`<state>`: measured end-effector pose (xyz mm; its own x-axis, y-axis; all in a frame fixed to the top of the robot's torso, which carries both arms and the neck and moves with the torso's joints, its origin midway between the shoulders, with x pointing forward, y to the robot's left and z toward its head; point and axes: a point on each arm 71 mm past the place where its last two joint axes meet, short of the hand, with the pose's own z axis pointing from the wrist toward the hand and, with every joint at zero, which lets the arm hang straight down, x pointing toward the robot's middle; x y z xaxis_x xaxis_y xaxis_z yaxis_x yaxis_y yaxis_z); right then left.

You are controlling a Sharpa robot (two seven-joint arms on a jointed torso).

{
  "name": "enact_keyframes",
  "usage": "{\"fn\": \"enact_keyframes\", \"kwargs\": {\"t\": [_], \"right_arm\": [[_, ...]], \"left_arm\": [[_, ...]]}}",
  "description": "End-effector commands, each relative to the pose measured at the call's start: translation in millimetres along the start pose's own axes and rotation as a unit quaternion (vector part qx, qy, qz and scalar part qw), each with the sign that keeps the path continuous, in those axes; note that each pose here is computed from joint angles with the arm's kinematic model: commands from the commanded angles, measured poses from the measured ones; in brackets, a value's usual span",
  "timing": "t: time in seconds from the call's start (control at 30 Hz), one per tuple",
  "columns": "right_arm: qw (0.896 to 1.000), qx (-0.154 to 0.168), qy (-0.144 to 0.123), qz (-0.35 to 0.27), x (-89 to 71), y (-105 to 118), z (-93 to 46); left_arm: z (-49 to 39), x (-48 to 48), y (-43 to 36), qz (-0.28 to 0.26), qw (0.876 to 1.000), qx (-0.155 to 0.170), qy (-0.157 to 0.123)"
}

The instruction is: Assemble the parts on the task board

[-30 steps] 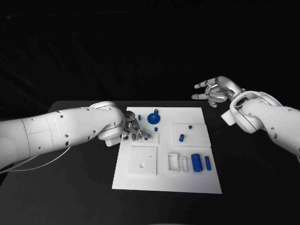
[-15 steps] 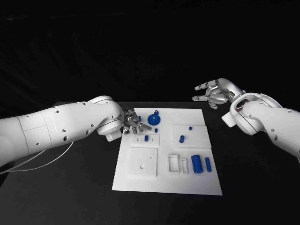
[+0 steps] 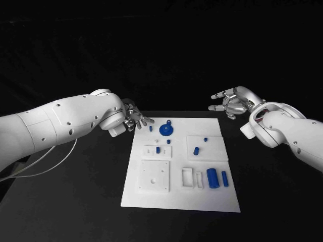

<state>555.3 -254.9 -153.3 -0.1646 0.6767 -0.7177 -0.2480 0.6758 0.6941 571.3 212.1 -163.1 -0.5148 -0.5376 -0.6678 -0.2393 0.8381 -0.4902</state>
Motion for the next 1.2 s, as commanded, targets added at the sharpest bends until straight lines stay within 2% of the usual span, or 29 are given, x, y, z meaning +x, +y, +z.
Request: {"fn": "enact_keyframes", "kwargs": {"t": [0.03,0.17,0.43,0.7,1.0,1.2], "right_arm": [[1.0,-0.005,0.003,-0.002,0.2,1,-0.5],[1.0,-0.005,0.002,-0.002,-0.4,1,-1.0],[1.0,-0.008,0.0,-0.002,-1.7,3,-1.1],[1.0,-0.012,-0.005,-0.002,-5.0,7,-0.2],[1.0,-0.013,-0.006,-0.001,-5.5,8,0.8],[1.0,-0.014,-0.006,0.0,-5.0,9,1.4]], "left_arm": [[2.0,-3.6,-3.7,-0.006,1.0,0.012,0.006],[6.2,-10.8,-4.0,-0.004,1.0,0.006,-0.002],[15.3,-17.8,-5.5,0.007,1.0,-0.011,-0.004],[21.9,-18.9,-7.2,0.019,1.0,-0.024,0.0],[24.5,-19.8,-5.6,0.032,0.999,-0.035,0.01],[25.6,-16.2,-6.7,0.041,0.998,-0.038,0.025]]}}
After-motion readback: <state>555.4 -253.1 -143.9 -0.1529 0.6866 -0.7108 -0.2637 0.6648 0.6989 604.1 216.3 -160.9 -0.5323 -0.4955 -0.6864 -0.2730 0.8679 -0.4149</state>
